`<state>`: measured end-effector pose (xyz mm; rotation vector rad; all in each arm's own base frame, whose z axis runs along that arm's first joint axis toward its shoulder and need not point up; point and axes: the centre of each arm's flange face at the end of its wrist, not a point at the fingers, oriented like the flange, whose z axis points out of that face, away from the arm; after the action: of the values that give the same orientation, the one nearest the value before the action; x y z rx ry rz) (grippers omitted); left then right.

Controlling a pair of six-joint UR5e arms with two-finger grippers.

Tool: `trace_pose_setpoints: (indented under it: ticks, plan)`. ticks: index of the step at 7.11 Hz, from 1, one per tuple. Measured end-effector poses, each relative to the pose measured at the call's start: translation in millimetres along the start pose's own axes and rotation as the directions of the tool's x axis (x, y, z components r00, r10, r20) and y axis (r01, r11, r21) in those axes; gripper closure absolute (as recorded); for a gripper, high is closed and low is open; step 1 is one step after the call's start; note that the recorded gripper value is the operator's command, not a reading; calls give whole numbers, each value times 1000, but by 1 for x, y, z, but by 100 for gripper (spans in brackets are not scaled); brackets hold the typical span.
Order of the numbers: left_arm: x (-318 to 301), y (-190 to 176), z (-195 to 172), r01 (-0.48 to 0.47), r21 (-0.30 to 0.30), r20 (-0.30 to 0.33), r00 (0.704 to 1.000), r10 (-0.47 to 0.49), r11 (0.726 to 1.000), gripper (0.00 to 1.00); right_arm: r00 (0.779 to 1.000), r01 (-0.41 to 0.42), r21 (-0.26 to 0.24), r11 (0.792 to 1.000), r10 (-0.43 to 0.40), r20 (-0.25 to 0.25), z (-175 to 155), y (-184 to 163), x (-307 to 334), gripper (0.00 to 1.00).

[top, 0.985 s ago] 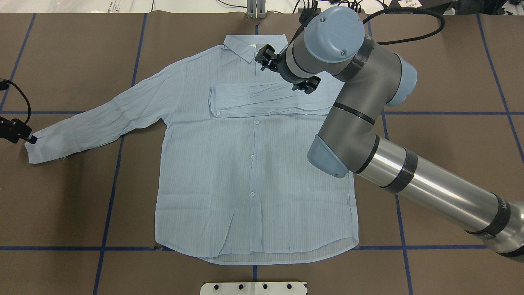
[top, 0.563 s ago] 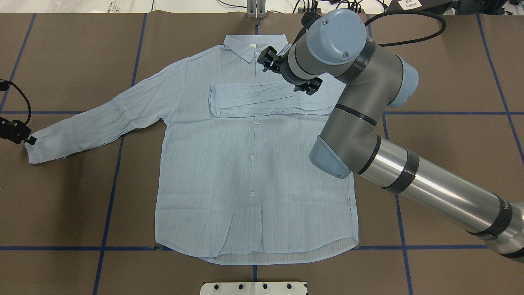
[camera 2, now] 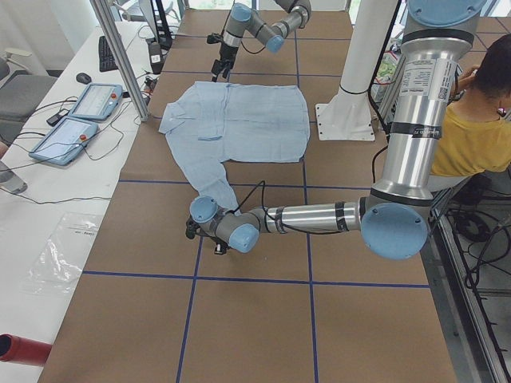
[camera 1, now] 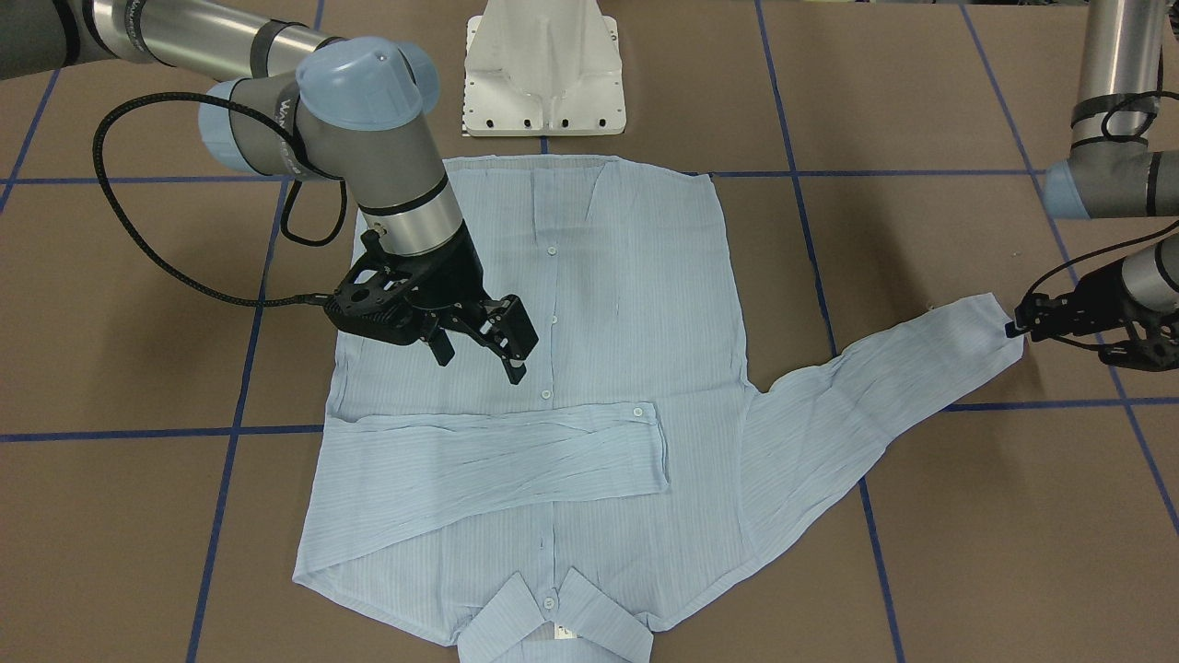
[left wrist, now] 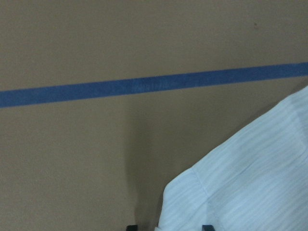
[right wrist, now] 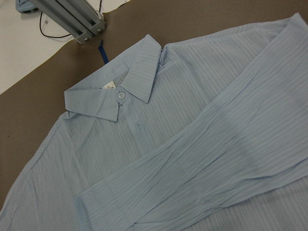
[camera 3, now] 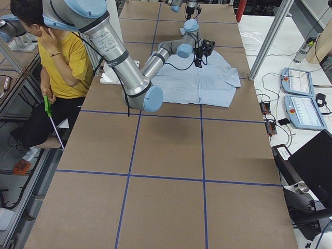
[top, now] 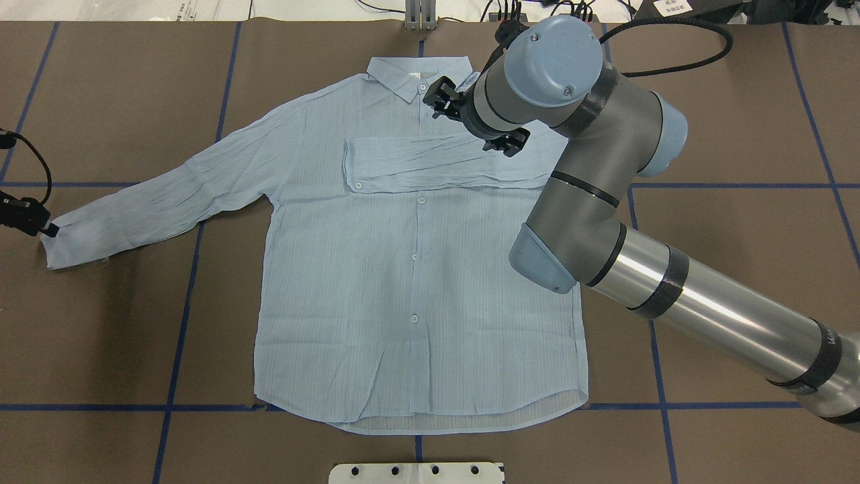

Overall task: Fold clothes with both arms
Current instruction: 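Release the sleeve near the collar while the left gripper grasps the other cuff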

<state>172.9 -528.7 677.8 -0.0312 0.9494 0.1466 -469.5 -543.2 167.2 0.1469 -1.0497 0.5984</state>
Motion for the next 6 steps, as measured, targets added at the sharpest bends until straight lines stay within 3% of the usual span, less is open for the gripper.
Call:
trace_pose_setpoints:
  ticks: [1,2,3,6]
  plan:
    - [0,0,0,1,0,0,1000,-1,1000,67,1000,0,0,1000,0,-2,1,0,1,0]
    - [0,0,0,1,0,0,1000,-1,1000,79,1000,-1,0,1000,1,-4,2,0,4,0]
    - [0,0,0,2,-1,0,1000,-2,1000,97,1000,-1,0,1000,1,-7,3,0,6,0]
    - [1,0,0,3,-1,-1,1000,-3,1000,100,1000,-2,1,1000,2,-11,5,0,9,0]
